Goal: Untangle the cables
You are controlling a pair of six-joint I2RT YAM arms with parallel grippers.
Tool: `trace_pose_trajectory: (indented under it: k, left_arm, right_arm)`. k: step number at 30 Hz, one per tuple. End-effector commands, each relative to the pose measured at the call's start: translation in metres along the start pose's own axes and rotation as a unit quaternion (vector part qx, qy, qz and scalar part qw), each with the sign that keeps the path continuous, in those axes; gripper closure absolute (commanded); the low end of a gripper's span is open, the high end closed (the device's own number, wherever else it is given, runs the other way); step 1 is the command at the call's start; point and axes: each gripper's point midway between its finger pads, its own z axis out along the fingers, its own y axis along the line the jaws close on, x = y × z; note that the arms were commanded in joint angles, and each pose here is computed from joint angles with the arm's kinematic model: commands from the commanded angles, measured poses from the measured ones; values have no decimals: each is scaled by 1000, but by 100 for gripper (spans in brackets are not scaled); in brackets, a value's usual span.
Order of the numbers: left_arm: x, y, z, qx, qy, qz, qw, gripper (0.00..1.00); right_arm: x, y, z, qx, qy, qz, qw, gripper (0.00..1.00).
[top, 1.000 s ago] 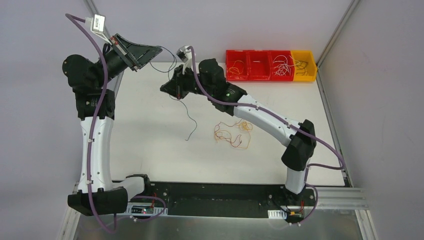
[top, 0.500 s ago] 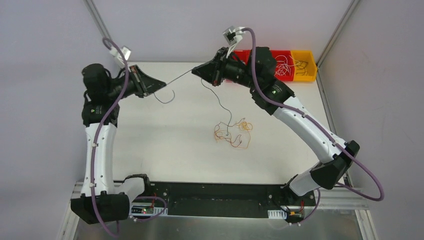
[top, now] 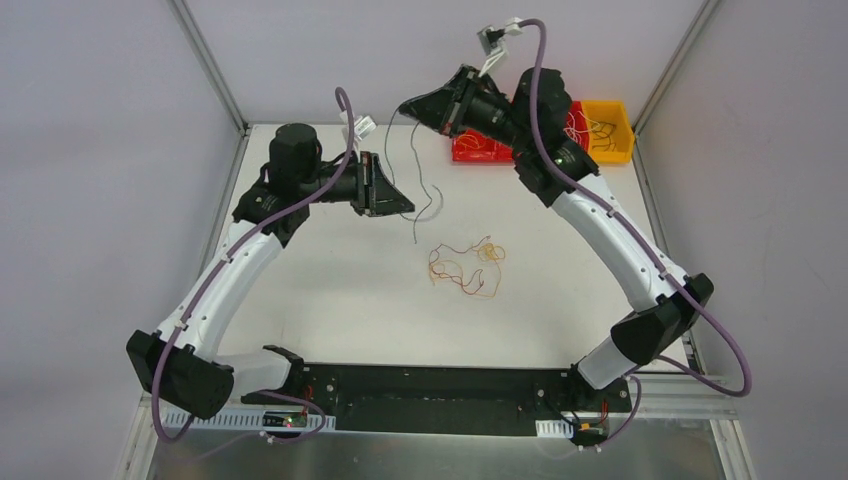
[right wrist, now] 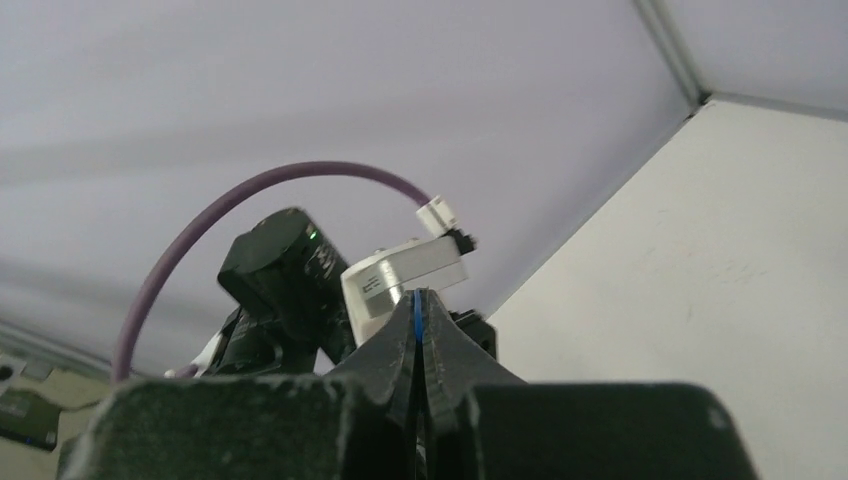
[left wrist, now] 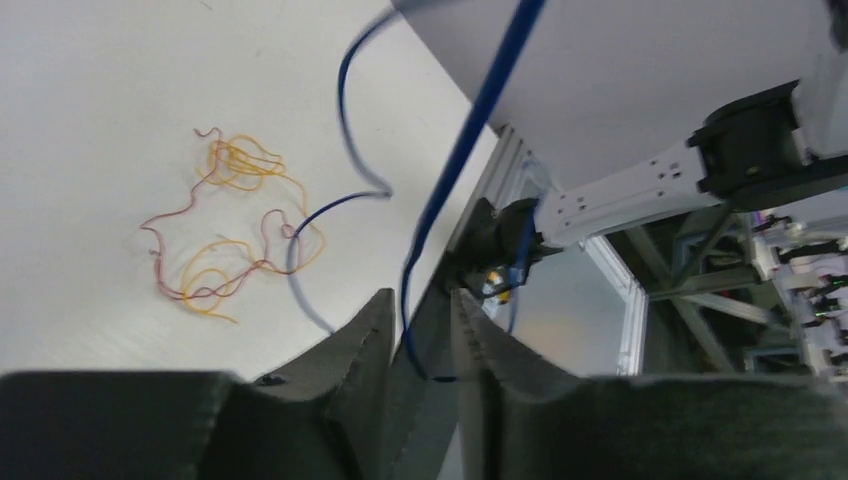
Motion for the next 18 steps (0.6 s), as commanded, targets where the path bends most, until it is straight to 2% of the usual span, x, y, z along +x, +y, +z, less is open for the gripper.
trace_pose_trajectory:
  k: [1,4,9,14,18]
  left_arm:
    - [-15,0,-7,-11,-27,10,1000,48]
    - [-28,25,-35,-66,-75,6,995,3]
    - [-46,67,-81,-135,-121,-27,983,1]
    - [-44,74,-87,-136,-116,-38,983,1]
    - [-40,79,-85,-138,-110,-44,983,1]
  right_arm:
    - [-79,4,-49,10,-108,-16,994,100]
    - [-102,-35,-87,81,-136,-26,987,100]
    - [-131,-108,-154,207,-168,-81,961,100]
    - [-181,-187,-226,331,-219,-130,909,100]
    - [-210,-261,-275,423,-230,-155,863,100]
